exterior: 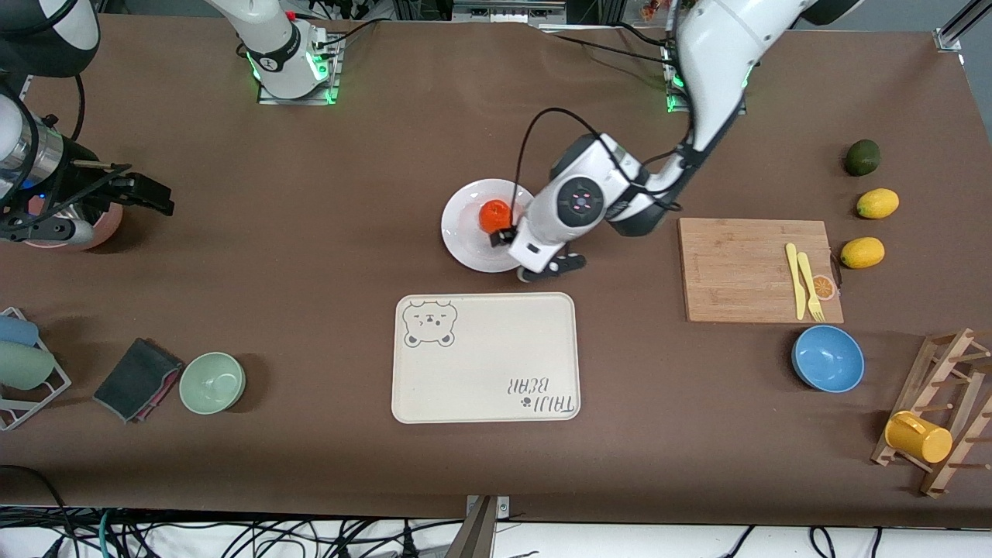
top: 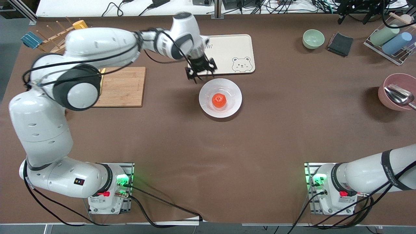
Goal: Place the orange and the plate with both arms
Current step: 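Lower the orange onto the plate and open the left gripper, then withdraw the left gripper while the right gripper reaches toward the plate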
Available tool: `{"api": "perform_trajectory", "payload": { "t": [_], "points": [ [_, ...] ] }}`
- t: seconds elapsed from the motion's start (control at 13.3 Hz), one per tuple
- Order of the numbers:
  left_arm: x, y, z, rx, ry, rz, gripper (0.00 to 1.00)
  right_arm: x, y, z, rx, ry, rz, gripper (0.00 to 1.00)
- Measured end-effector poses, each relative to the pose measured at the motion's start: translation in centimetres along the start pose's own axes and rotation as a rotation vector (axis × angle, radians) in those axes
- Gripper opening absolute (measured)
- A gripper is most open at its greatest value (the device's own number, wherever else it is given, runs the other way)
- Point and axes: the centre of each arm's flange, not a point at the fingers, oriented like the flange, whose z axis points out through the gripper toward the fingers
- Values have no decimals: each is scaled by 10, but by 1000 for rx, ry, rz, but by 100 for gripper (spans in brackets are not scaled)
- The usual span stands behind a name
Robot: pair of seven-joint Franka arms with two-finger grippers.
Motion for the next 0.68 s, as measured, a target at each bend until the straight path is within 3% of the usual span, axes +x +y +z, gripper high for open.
{"api": "perform_trajectory", "payload": {
  "t": [0.38, 0.53, 0.68],
  "points": [
    [83, -122, -153, 31, 145, 41, 100, 0, 0, 0, 0, 0, 0, 100],
    [98, -174, -209, 36, 204, 76, 100, 0, 0, 0, 0, 0, 0, 100],
    [93, -210, -253, 99, 246, 76, 100, 0, 0, 0, 0, 0, 0, 100]
  ]
}}
